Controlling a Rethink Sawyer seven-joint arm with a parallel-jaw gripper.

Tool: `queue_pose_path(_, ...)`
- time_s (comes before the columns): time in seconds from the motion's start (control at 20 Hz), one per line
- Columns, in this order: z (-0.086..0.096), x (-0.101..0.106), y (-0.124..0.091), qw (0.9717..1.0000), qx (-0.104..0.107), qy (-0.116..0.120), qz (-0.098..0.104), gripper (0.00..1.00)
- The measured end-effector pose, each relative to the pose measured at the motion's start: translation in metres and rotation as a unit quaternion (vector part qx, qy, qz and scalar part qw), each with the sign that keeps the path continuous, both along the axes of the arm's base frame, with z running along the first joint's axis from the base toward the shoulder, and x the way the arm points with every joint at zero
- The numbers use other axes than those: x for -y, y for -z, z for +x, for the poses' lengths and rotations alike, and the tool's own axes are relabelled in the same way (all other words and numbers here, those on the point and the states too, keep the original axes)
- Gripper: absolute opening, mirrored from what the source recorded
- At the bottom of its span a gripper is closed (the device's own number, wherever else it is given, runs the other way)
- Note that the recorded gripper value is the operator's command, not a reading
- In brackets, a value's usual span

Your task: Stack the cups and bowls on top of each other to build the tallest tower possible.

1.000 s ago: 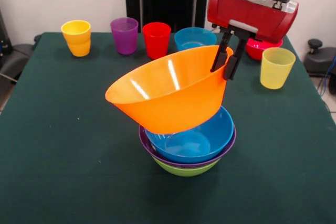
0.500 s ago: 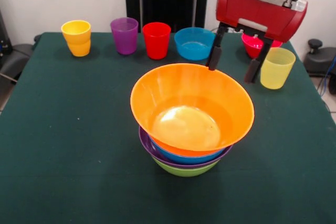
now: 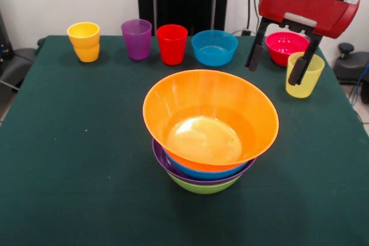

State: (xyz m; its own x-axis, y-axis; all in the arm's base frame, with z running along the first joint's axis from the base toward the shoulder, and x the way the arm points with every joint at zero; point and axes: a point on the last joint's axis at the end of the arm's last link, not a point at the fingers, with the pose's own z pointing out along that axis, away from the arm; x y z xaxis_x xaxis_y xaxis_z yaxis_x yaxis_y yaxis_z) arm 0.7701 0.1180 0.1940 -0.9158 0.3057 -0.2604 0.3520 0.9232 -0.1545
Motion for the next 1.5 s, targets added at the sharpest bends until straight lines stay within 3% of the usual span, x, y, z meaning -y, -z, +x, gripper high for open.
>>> queue_pose_path(0.5, -0.005, 0.000, 0.004, 1.0000, -0.006, 0.001, 0.000, 1.00)
queue_pose_path(0.8, -0.014, 0.010, 0.017, 0.9993, -0.017, 0.022, 0.024, 1.00)
queue_pose_path(1.2, -0.017, 0.056, 0.072, 0.9974, -0.030, 0.053, 0.039, 1.00)
queue_pose_path(1.25, -0.020, 0.064, 0.089, 0.9969, -0.038, 0.058, 0.038, 1.00)
queue_pose_path(1.5, -0.033, 0.070, 0.127, 0.9951, -0.066, 0.063, 0.037, 1.00)
